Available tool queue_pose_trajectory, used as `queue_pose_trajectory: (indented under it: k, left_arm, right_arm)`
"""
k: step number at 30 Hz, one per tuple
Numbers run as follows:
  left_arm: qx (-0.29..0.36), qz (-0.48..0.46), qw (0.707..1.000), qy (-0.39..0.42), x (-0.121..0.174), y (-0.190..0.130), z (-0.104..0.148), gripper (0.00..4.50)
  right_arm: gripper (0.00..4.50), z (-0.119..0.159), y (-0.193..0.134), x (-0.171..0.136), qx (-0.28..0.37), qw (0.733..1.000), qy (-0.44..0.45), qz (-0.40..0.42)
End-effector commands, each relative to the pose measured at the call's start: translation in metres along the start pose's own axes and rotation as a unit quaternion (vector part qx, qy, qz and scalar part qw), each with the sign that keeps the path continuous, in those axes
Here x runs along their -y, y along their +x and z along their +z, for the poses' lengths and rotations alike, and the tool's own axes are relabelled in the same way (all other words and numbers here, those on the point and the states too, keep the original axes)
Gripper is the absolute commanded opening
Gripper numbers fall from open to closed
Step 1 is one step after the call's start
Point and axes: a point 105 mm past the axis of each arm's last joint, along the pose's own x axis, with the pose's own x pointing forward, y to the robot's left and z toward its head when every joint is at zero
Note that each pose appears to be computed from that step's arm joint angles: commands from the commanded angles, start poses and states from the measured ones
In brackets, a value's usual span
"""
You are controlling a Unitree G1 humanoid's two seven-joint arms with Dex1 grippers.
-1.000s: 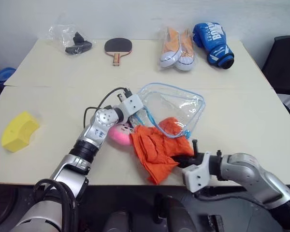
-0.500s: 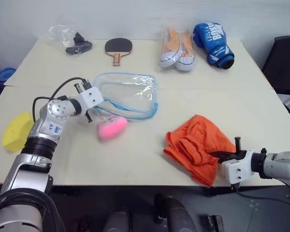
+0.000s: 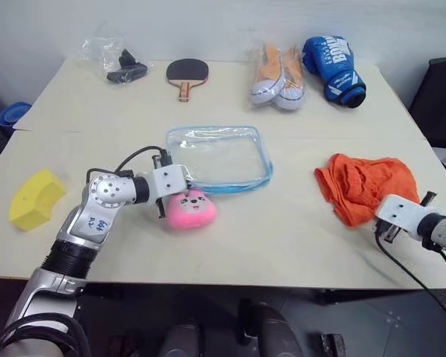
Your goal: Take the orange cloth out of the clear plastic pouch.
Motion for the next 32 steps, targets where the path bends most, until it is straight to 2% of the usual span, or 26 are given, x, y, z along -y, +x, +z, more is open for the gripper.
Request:
queue_pose_trajectory:
  k: [1,2,7,8,12,16,19,21,24,25,28,32]
  left_arm:
    - [0.02,-0.004,1.0,0.021,-0.004,-0.014,0.008,0.0]
    - [0.019,-0.011,1.0,0.018,-0.002,-0.015,0.007,0.0]
    - [0.03,-0.027,0.999,0.007,0.003,-0.019,0.009,0.0]
    - [0.034,-0.027,0.999,0.001,0.002,-0.02,0.01,0.48]
    - [0.055,-0.053,0.997,0.002,0.008,-0.027,0.018,1.59]
    - [0.103,-0.009,0.993,-0.057,-0.007,-0.044,0.032,2.83]
    - [0.144,0.014,0.977,-0.153,-0.02,-0.071,0.039,3.73]
    - [0.157,-0.007,0.96,-0.231,-0.017,-0.1,0.037,3.73]
    - [0.147,-0.039,0.944,-0.293,-0.006,-0.131,0.033,3.73]
    - [0.144,-0.041,0.943,-0.298,-0.004,-0.14,0.032,3.73]
    - [0.1,-0.018,0.934,-0.343,-0.003,-0.172,0.003,3.73]
    - [0.065,0.0,0.939,-0.339,-0.001,-0.18,-0.015,3.73]
  right_arm:
    - [0.01,-0.003,-0.013,0.014,-0.014,0.997,0.067,-0.04]
    - [0.01,-0.001,-0.015,0.013,-0.011,0.997,0.073,-0.039]
    - [1.38,0.003,-0.02,0.012,-0.012,0.997,0.073,-0.033]
    - [1.8,0.005,-0.021,0.012,-0.011,0.997,0.07,-0.032]
    - [3.18,0.015,-0.03,0.013,0.002,0.998,0.062,-0.019]
    - [4.48,0.028,-0.051,0.013,0.024,0.993,0.115,0.024]
    - [4.5,0.029,-0.075,0.018,0.029,0.978,0.2,0.048]
    - [4.5,0.017,-0.097,0.021,0.016,0.963,0.262,0.065]
    - [4.5,0.003,-0.12,0.023,0.002,0.946,0.318,0.071]
    - [4.5,-0.003,-0.125,0.025,-0.003,0.941,0.332,0.061]
    - [4.5,-0.018,-0.137,0.029,-0.017,0.927,0.373,0.032]
    - [4.5,-0.018,-0.136,0.024,-0.013,0.921,0.387,0.037]
